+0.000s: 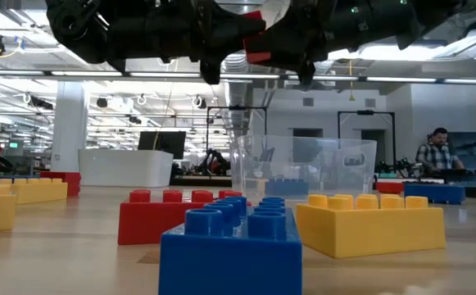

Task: Sort & place blocks by color
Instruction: Put the red game piece into the white bin

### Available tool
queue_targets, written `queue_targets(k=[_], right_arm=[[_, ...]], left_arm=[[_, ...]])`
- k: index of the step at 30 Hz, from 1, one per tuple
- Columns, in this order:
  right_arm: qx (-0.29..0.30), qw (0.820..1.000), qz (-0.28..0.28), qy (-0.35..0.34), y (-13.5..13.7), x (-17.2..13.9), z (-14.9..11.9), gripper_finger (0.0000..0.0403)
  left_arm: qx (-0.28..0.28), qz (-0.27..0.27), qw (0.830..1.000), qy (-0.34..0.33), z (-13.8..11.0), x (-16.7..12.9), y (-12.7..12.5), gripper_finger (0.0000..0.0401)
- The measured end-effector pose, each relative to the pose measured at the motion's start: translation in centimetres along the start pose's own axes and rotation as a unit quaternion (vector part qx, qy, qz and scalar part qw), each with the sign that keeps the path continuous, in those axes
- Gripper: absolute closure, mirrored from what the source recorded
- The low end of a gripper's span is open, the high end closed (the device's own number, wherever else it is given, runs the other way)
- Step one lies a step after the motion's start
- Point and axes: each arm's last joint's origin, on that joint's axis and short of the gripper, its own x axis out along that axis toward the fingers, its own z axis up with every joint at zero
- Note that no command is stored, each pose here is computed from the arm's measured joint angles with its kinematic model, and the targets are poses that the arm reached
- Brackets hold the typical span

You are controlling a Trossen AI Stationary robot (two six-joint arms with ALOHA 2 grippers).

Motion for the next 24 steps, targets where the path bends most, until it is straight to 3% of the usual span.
queue_targets(k=[6,11,13,17,24], right_arm=[[0.018,0.998,0.007,0.055,-0.2,-0.4,-0.7,0.0208],[0.019,0.997,0.008,0.077,-0.2,-1.8,0.1,0.0158],[0.027,0.996,0.0,0.084,-0.2,-2.5,0.5,0.0151],[0.034,0.995,-0.009,0.094,-0.4,-3.6,1.1,0.0149],[0.039,0.995,-0.006,0.097,-0.2,-3.9,1.1,0.0154]], left_arm=[[0.012,0.031,0.999,0.03,0.3,-0.5,0.5,0.0343],[0.046,0.123,0.989,0.069,2.1,-2.2,1.8,0.0343],[0.071,0.177,0.978,0.088,3.0,-3.2,2.4,0.0343],[0.111,0.312,0.93,0.157,4.0,-6.2,5.5,0.0343],[0.009,0.404,0.897,0.181,5.5,-12.1,13.2,0.0343]])
